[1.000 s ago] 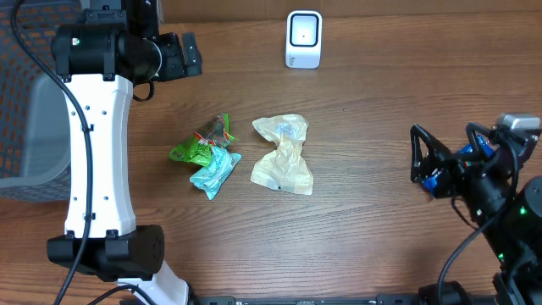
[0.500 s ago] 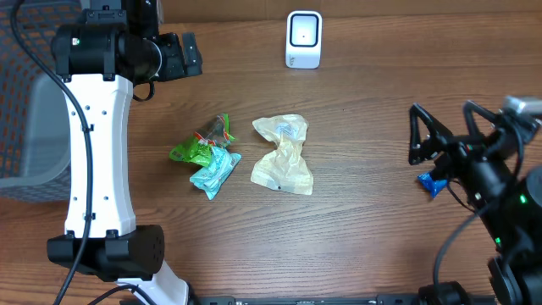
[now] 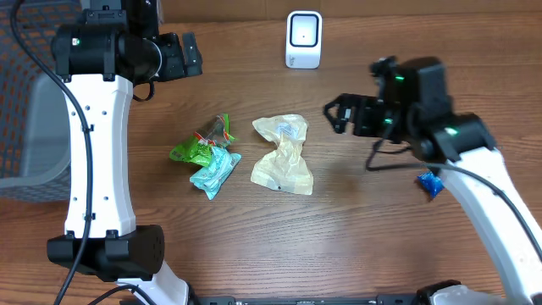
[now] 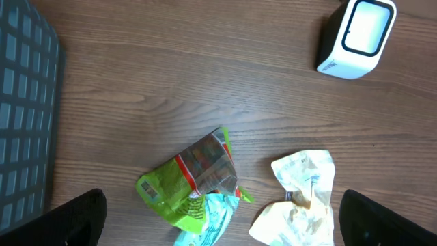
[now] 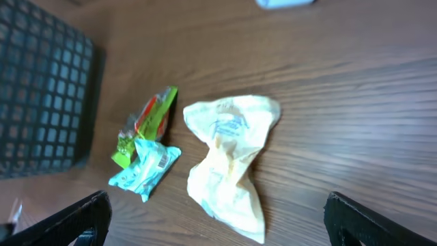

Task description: Scan the item barcode

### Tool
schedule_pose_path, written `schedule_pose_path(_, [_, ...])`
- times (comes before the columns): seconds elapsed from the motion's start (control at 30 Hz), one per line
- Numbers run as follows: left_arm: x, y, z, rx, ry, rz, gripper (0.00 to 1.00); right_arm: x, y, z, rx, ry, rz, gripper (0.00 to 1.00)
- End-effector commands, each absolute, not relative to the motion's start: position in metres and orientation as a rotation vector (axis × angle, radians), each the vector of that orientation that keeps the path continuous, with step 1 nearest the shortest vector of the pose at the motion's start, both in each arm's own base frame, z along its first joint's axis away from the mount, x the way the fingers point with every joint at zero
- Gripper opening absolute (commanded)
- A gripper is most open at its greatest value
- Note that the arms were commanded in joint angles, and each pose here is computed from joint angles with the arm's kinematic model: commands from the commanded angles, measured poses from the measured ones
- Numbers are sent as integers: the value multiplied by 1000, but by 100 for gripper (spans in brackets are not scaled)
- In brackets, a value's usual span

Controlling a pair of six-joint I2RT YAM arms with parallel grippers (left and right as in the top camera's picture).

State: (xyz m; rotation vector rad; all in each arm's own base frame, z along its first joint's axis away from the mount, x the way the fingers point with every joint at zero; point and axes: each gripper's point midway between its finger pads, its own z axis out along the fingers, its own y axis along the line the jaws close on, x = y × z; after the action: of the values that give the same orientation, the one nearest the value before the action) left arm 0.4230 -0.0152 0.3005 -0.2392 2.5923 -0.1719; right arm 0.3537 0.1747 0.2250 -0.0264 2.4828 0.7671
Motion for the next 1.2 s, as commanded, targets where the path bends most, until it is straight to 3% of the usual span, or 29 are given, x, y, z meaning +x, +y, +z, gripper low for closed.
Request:
schedule_pose_path(0.0, [421, -16, 308, -251, 2570, -187, 100, 363, 185, 213, -8, 2525, 758, 100])
schedule_pose_path(0.37, [421, -16, 308, -251, 2570, -187, 100, 378, 214, 201, 2, 2508, 870, 100])
schedule_pose_path(0.83, [421, -16, 308, -251, 2570, -187, 100, 362, 255, 88, 216, 2805, 675, 96])
schedule_pose_path(1.17, [421, -16, 308, -251, 2570, -187, 100, 356, 263, 49, 297, 2865, 574, 91])
